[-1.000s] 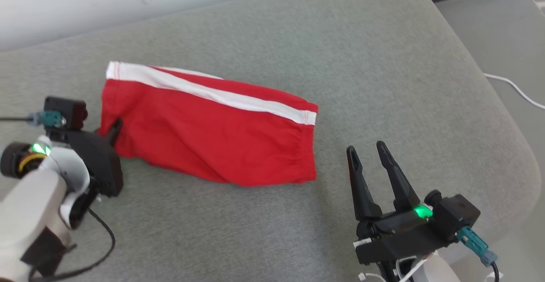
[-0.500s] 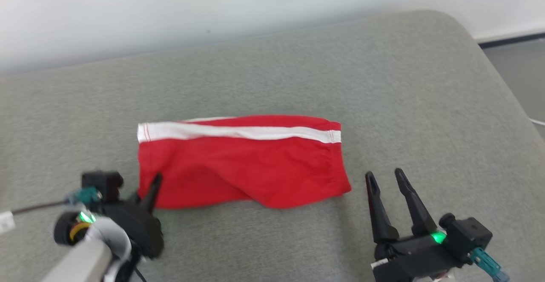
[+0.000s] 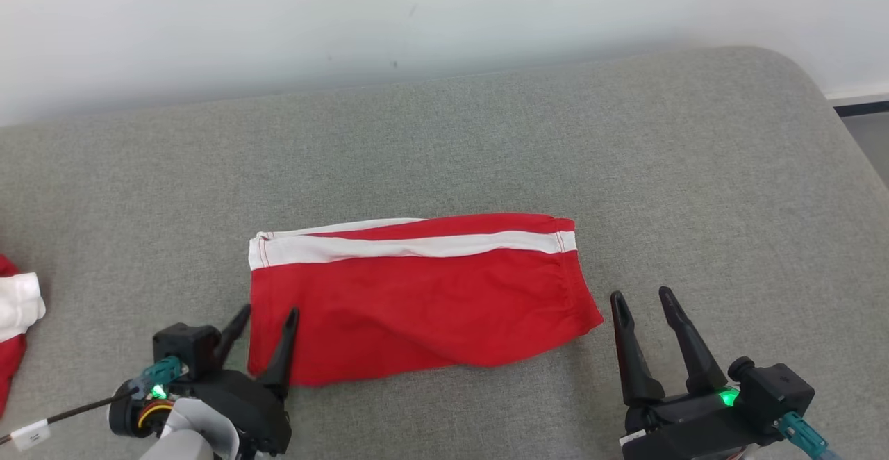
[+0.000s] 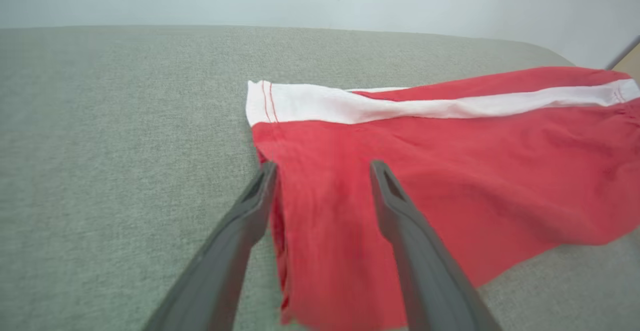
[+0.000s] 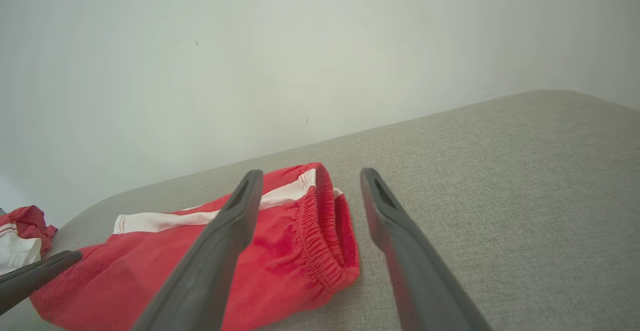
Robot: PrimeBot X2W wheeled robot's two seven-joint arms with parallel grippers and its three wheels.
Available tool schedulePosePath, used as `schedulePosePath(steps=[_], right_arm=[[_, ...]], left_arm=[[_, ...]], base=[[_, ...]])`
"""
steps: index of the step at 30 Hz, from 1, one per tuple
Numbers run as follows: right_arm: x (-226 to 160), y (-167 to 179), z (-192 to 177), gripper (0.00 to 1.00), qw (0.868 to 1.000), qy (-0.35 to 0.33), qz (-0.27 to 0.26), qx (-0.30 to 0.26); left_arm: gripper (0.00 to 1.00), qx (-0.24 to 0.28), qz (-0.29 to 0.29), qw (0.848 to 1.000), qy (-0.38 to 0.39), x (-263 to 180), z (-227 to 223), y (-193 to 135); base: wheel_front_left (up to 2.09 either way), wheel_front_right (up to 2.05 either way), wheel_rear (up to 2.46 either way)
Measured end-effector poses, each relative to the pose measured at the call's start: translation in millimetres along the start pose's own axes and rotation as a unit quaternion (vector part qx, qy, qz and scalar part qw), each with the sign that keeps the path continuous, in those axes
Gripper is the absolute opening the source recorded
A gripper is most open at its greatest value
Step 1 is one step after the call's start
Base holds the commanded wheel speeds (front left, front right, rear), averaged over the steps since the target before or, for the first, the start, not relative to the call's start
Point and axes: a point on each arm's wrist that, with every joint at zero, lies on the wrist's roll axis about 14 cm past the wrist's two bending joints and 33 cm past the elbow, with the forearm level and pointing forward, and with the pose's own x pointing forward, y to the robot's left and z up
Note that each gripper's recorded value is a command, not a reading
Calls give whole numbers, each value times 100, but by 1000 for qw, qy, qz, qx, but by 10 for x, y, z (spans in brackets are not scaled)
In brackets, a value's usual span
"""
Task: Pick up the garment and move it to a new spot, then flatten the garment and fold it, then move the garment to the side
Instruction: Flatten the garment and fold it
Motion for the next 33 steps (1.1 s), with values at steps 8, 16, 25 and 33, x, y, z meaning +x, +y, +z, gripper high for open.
schedulePosePath(steps=[8,16,25,33], right_arm=[[41,22,88,100,1000,-13,6,-6],[87,63,184,100,999,-29,13,-8],[105,106,250,100,999,-40,20,-11],[40,52,236,100,999,-38,9,-13]], left_arm=[[100,27,35,997,-57,-21,279,155],[100,46,81,984,-155,-249,805,319],[100,72,145,961,-226,-711,1090,565],[100,95,166,957,-216,-1010,880,601]], base=[[0,0,0],[0,0,0],[0,0,0],[0,0,0]])
